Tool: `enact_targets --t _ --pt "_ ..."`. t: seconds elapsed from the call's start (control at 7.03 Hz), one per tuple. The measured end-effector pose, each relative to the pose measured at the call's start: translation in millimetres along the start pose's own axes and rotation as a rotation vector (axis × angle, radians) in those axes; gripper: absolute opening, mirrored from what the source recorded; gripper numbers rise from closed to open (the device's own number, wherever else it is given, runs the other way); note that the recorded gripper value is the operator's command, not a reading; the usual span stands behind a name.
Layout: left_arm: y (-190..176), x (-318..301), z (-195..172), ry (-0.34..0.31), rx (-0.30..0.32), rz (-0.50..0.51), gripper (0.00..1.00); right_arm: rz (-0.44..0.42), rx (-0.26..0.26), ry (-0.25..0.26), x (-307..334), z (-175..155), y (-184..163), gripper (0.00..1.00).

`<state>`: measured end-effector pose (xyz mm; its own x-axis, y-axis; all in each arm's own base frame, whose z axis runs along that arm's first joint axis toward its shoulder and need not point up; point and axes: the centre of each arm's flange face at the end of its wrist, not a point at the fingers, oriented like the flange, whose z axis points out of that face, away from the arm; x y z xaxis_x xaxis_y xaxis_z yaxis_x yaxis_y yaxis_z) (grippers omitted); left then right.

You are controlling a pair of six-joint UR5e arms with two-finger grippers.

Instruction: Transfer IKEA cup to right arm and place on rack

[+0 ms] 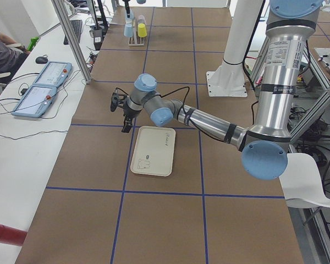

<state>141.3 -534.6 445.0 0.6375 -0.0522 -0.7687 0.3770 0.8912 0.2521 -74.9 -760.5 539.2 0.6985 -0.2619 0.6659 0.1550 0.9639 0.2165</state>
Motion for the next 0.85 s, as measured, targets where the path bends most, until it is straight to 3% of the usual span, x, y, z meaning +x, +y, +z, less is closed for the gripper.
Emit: enact_targets --t 0.85 --pt "4 -9 0 -0.004 -0.022 0.017 1.00 0.008 0.019 -0.001 2 -12 -4 0.99"
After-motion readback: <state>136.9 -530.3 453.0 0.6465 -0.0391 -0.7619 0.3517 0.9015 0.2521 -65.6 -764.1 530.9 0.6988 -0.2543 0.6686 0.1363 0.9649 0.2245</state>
